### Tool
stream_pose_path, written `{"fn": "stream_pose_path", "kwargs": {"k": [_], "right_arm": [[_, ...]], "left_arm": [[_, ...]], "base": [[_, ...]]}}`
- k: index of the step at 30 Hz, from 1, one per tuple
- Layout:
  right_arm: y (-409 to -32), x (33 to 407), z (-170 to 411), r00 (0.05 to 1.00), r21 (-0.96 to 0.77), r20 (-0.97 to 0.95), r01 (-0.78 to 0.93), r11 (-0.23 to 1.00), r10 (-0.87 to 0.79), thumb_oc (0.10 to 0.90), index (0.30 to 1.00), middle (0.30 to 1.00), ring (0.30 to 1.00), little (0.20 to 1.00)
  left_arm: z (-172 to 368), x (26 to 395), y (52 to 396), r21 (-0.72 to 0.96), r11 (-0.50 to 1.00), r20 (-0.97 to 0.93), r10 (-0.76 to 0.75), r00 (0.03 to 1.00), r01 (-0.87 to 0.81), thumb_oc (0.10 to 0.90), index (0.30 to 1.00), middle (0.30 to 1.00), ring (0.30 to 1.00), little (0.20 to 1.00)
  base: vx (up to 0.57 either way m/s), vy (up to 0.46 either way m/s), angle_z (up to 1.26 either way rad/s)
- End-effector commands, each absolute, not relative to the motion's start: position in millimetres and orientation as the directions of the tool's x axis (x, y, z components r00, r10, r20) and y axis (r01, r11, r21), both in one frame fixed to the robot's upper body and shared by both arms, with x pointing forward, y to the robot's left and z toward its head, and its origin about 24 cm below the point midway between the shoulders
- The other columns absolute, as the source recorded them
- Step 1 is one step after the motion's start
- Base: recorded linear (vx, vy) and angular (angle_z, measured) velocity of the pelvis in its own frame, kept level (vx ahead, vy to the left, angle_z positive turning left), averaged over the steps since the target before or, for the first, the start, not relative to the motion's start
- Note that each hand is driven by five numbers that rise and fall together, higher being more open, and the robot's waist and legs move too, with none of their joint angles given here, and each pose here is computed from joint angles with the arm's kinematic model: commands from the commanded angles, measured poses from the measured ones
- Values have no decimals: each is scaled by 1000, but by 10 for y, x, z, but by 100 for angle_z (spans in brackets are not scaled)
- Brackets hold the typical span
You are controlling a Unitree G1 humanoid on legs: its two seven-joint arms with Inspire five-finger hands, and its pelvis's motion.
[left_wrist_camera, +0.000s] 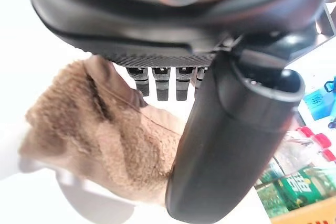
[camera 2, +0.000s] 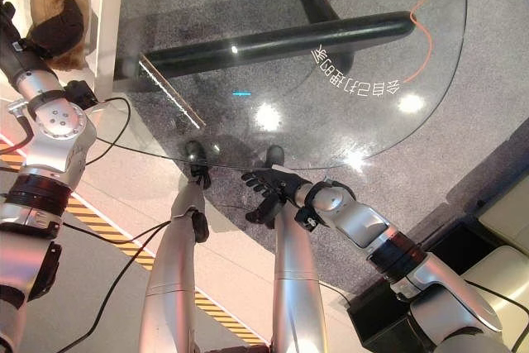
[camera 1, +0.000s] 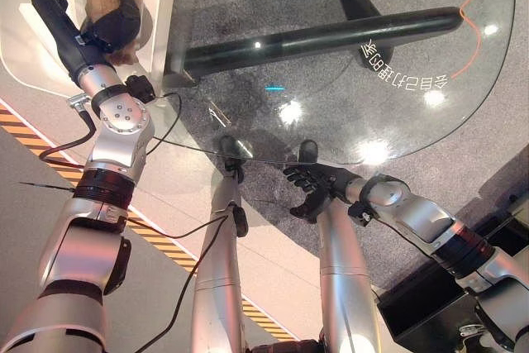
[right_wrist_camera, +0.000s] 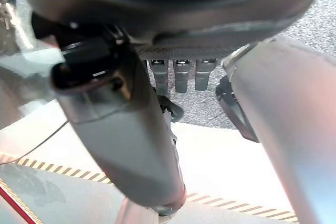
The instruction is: Wipe the table with a cloth and put it in the basket.
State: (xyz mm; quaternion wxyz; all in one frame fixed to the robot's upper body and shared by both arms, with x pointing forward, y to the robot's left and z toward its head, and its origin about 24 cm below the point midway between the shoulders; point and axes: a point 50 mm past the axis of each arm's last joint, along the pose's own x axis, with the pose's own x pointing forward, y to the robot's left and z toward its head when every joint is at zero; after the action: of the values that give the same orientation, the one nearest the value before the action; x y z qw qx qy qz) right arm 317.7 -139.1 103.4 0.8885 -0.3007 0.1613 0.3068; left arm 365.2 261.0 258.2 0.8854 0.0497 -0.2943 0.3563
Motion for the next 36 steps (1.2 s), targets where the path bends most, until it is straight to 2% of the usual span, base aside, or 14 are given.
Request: {"fn": "stream_pose_path", "kwargs": {"k": [1,17,22,27,36], "right_arm": [[-1271,3057,1095,747,-418,-410,-664,620,524,800,900,900,900,900],[-1248,2870,951,745,-412,-407,-666,622,529,800,900,900,900,900],[-1321,2831,832,754,-408,-417,-655,636,508,800,900,900,900,900],[-1365,2788,732,764,-408,-426,-641,651,485,800,900,900,900,900],[-1661,2609,249,758,-335,-488,-620,709,432,800,900,900,900,900]], "left_arm": [[2809,3485,2836,-228,677,606,661,443,-699,800,900,900,900,900],[2650,3257,3051,-272,670,601,679,422,-690,800,900,900,900,900],[2437,3234,3160,-149,697,567,641,517,-702,800,900,900,900,900],[2207,3213,3194,-100,719,512,630,585,-687,800,900,900,900,900],[1249,2980,3158,-68,820,231,567,791,-568,800,900,900,900,900]], "base": [[-9,-31,3],[-19,-55,3],[-26,-108,3],[-19,-86,4],[-32,-146,-1]]}}
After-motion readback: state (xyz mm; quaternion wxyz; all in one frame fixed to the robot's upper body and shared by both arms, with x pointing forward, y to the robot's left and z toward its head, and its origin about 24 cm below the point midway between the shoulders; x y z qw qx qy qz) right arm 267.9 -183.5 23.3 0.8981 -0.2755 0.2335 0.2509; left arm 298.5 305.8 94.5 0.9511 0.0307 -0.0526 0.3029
